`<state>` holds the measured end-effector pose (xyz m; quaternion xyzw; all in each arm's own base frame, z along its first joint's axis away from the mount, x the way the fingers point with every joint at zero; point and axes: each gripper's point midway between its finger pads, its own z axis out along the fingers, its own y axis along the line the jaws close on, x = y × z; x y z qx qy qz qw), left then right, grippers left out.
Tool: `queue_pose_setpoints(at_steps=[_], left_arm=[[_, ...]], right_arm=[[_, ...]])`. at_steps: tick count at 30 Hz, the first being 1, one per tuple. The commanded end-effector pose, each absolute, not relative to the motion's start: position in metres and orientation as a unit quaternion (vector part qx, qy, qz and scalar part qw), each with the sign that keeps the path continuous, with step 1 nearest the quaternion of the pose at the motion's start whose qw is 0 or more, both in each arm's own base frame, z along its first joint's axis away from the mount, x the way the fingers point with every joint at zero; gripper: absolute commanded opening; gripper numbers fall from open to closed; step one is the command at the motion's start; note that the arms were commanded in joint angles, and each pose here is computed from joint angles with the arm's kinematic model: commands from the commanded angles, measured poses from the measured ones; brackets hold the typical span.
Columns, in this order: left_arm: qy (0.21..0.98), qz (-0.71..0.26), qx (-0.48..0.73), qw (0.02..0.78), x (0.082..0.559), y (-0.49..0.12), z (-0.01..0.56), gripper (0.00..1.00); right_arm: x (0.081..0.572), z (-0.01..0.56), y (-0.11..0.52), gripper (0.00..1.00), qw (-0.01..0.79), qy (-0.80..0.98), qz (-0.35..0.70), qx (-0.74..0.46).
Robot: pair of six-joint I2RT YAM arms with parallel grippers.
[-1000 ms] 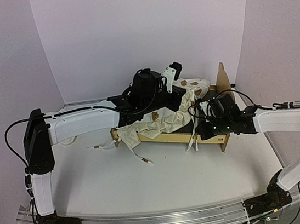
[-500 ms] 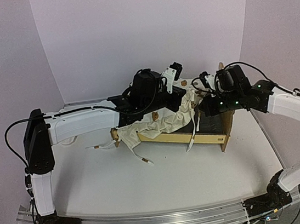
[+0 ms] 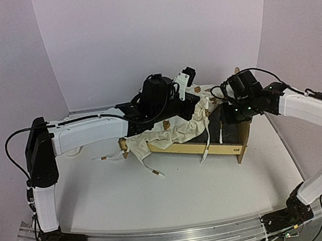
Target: Set up the pet bed
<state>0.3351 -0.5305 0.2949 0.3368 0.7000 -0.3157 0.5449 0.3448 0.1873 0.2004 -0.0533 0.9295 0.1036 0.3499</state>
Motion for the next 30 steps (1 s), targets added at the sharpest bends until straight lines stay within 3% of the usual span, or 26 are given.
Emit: queue_pose_setpoints(at_steps=[1,30], left_arm=[[0.664,-0.344,0.316,0.584,0.331,-0.518,0.356,0.0],[0.67,-0.35,0.323,0.57,0.329,-0.524,0.344,0.0]], right_arm=[[0.347,0.192,0.179,0.0,0.334,0.937,0.097,-0.03],[0.341,0.121,0.168,0.0,0.234,0.969,0.081,0.002]])
